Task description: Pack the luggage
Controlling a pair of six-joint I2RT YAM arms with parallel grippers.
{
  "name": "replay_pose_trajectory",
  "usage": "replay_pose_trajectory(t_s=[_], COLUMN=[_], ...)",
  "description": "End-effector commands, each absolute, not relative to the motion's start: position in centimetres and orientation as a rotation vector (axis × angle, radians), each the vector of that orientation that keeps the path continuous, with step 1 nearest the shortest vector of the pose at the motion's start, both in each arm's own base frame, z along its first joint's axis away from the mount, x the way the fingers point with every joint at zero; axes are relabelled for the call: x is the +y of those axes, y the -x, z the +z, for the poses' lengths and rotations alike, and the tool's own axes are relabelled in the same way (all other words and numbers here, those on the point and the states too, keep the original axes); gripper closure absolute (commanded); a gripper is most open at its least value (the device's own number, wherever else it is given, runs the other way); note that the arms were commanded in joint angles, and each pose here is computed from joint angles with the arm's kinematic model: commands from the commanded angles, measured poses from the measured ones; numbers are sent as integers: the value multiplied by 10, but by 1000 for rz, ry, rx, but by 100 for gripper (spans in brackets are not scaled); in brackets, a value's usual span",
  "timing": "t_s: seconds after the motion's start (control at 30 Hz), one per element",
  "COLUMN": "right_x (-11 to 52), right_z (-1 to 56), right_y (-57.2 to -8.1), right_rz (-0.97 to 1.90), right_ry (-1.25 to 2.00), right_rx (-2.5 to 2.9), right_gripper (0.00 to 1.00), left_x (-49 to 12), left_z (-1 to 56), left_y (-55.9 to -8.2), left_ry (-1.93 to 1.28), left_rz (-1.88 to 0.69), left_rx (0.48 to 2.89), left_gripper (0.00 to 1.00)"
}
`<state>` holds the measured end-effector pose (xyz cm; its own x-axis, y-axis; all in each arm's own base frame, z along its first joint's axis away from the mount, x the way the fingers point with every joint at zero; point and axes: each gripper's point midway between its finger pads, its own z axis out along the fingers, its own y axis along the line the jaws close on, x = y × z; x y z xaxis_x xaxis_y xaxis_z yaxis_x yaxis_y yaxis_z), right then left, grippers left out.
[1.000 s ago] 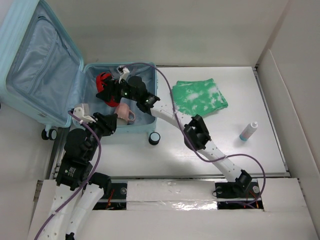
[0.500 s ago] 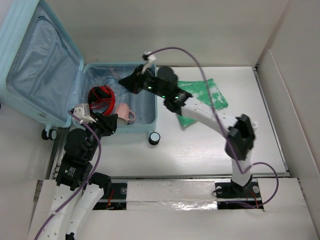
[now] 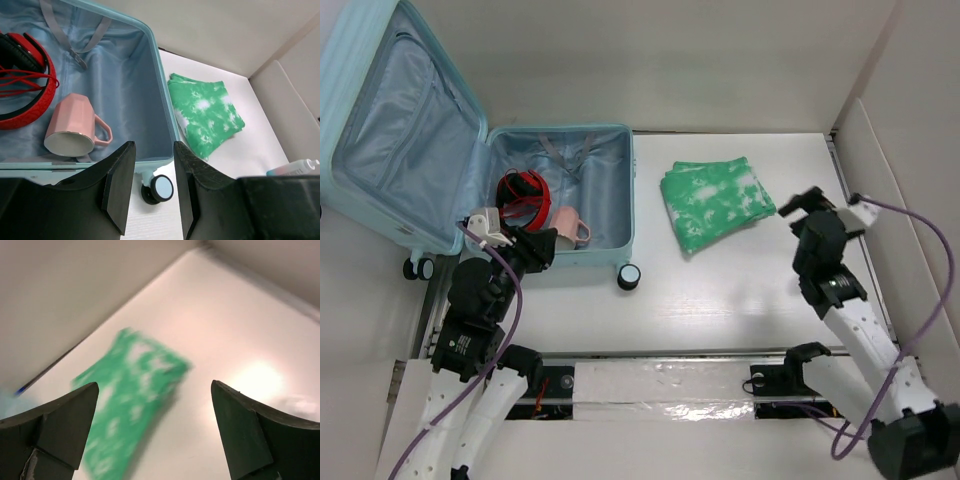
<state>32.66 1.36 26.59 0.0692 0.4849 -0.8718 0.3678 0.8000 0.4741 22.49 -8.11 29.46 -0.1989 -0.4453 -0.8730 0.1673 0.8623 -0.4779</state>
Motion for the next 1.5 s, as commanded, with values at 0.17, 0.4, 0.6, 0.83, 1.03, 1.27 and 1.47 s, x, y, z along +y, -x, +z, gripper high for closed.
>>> replay_pose_trajectory(t_s=[0.17,0.4,0.6,0.83,1.03,1.27,1.47], right_x=[-108,-114,-112,-106,-103,-81,24], right_z=[221,193,168,138,145,174,268], right_y=[-281,-285,-297,-308,-310,-318,-350], right_rz=[-223,-304,-314,-244,-215,-96,328], right_ry=[-1077,-1098,-1103,-1106,-1085,-994,-680], right_rx=[1481,1547,1658,1780,1764,1774,1701], right_gripper=[0,0,0,19,50,67,66], left_x=[-93,-97,-98,-93,-92,-89,-89], left_z=[320,322,326,329,331,333,335], left_y=[-220,-214,-208,-207,-205,-202,-201], left_ry=[147,126,118,138,137,143,143], left_rz=[-625,-644,-658,-640,-642,-642,-645], left_rx=[1615,1606,1592,1578,1568,1555,1546], left_gripper=[66,66,66,66,66,66,66])
